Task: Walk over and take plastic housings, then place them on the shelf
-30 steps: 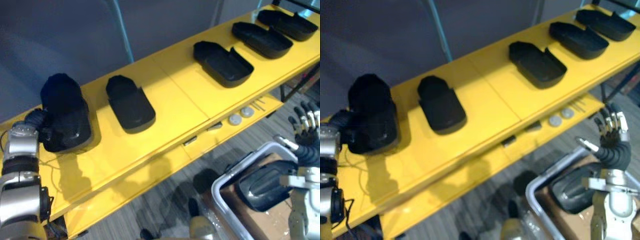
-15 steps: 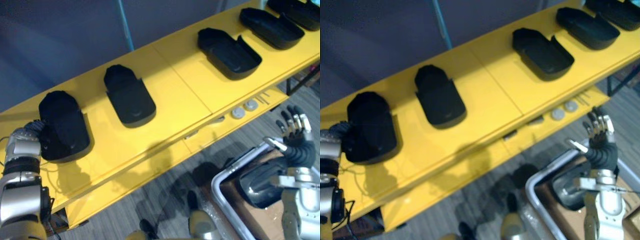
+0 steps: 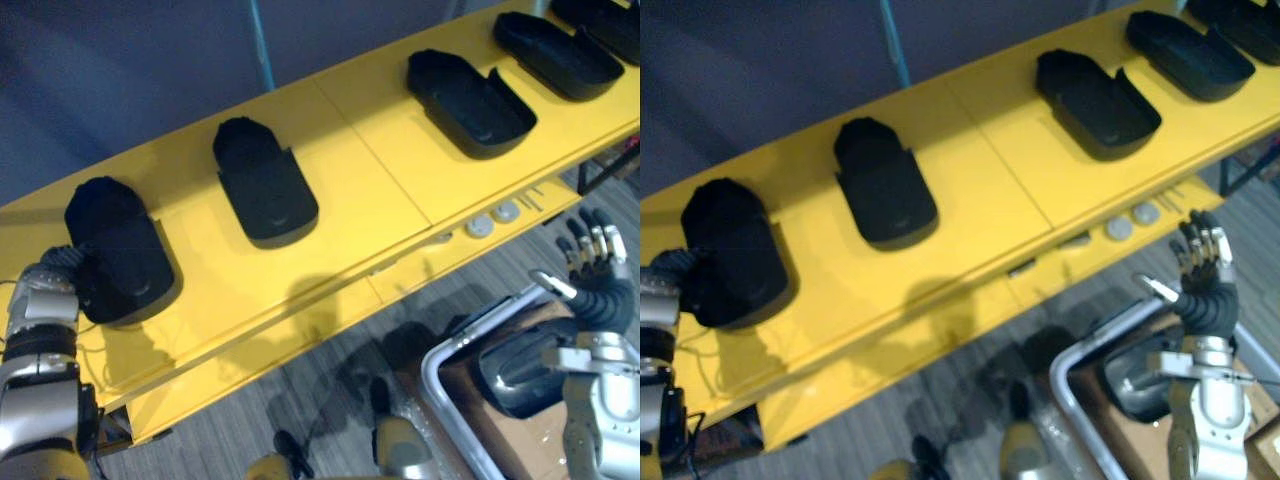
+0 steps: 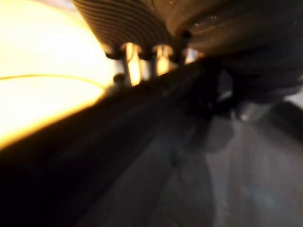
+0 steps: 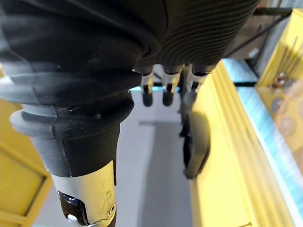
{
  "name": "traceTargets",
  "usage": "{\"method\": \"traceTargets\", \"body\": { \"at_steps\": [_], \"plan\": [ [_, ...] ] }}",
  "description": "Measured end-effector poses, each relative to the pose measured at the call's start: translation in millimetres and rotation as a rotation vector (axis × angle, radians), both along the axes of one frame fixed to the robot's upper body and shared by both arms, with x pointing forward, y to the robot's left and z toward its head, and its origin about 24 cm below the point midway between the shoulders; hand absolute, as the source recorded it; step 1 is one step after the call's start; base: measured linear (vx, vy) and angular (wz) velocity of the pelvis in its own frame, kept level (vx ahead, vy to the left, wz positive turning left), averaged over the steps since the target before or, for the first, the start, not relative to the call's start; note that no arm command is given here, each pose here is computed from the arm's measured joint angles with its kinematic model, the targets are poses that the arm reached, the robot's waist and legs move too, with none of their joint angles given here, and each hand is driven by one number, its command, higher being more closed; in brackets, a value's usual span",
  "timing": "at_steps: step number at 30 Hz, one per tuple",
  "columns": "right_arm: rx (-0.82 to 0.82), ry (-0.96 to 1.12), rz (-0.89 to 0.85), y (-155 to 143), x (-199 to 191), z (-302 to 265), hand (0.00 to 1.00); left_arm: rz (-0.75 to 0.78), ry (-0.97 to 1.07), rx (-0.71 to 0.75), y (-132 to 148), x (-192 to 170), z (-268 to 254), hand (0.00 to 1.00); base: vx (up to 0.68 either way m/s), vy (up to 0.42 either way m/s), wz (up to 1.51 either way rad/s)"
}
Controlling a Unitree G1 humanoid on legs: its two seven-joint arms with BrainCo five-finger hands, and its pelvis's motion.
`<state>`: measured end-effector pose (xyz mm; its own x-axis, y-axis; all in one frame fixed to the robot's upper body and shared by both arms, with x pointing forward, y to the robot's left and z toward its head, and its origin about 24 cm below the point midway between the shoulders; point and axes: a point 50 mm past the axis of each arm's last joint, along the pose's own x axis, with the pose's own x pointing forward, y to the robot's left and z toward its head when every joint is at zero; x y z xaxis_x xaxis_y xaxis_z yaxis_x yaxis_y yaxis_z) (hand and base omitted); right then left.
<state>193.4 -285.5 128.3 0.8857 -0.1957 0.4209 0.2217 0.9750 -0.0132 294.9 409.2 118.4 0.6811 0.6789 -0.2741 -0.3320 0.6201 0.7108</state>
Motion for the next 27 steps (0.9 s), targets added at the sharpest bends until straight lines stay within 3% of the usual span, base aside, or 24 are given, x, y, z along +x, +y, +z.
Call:
{"method": "traceTargets", "body": {
  "at_steps": [10, 14, 18, 27],
  "plan": [
    [-0.048, -0.02, 0.017, -5, -1, 8, 0.0, 0.143, -0.211, 0.165, 5, -2, 18, 0.0, -0.01, -0.006, 0.0],
    [-0.049, -0.042, 0.041, -5, -3, 8, 0.0, 0.181, -0.384, 0.246, 5, -2, 38, 0.0, -0.03, -0.013, 0.01],
    [-0.063, -0.06, 0.073, -4, -3, 8, 0.0, 0.129, -0.6, 0.259, -6, 4, 62, 0.0, -0.01, -0.003, 0.0],
    [-0.05, -0.042, 0.146, 9, -2, -4, 0.0, -0.001, -0.876, 0.313, -24, -11, 85, 0.0, 0.04, 0.001, 0.14]
  ]
}}
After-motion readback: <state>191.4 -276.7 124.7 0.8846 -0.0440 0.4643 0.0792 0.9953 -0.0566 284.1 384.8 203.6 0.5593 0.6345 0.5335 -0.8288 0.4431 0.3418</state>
